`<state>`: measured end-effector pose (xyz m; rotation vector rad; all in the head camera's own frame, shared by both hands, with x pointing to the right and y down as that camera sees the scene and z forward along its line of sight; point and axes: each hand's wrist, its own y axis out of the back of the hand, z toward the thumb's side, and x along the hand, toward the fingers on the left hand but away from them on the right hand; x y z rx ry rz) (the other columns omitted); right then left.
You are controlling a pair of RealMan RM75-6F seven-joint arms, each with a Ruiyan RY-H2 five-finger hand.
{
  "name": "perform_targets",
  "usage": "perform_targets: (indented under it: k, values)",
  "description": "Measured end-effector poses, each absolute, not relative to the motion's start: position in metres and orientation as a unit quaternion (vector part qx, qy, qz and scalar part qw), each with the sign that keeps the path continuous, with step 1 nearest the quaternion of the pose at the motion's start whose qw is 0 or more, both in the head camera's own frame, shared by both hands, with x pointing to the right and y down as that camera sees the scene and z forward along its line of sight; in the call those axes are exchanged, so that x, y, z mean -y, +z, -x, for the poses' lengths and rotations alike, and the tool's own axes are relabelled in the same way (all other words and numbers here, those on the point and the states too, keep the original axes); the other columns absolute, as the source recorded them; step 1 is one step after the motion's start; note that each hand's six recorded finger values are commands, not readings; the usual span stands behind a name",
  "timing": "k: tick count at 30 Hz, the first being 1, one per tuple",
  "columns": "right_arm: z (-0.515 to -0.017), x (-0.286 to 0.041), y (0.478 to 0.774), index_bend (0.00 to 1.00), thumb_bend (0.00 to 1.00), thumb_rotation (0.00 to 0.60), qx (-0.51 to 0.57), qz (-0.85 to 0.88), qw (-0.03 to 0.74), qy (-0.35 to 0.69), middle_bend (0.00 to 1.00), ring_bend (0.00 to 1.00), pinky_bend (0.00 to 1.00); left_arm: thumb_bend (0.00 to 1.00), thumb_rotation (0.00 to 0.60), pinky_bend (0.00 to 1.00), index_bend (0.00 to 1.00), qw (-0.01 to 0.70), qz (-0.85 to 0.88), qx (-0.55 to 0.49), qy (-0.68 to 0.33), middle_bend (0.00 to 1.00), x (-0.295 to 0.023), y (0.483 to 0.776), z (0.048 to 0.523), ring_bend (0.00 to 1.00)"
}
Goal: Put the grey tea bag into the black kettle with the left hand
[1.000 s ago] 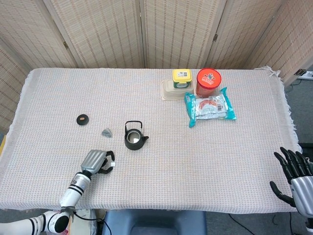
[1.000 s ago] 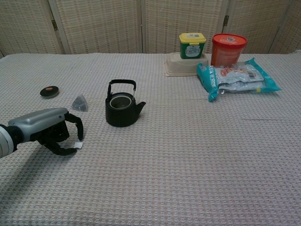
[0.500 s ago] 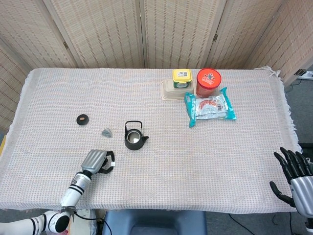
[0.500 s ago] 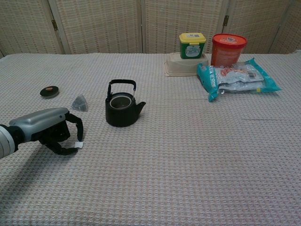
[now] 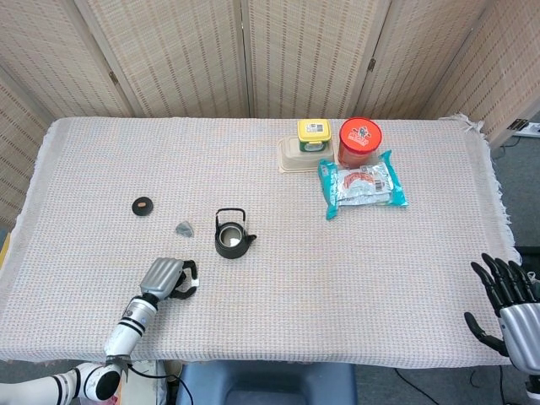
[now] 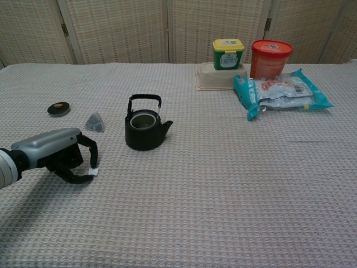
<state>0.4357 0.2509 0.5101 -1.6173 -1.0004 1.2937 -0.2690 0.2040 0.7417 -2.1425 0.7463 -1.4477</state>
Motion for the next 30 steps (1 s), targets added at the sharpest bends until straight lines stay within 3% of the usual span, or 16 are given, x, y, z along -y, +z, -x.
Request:
perform_targets:
  k: [19, 30]
  values:
    - [-0.4338, -0.2512, 0.5121, 0.00, 0.27, 0.600, 0.393, 0.643, 0.409, 0.515, 0.00, 0.00, 0.00, 0.34, 0.600, 1.00, 0.58, 0.217, 0.779, -0.269, -0.523, 1.00, -0.2051, 0.7466, 0.2711, 0.98]
    - [-0.4333, -0.2515, 0.5127, 0.00, 0.27, 0.600, 0.390, 0.644, 0.408, 0.515, 0.00, 0.00, 0.00, 0.50, 0.600, 1.00, 0.61, 0.227, 0.774, -0.270, -0.526, 1.00, -0.2050, 0.7475, 0.2726, 0.98]
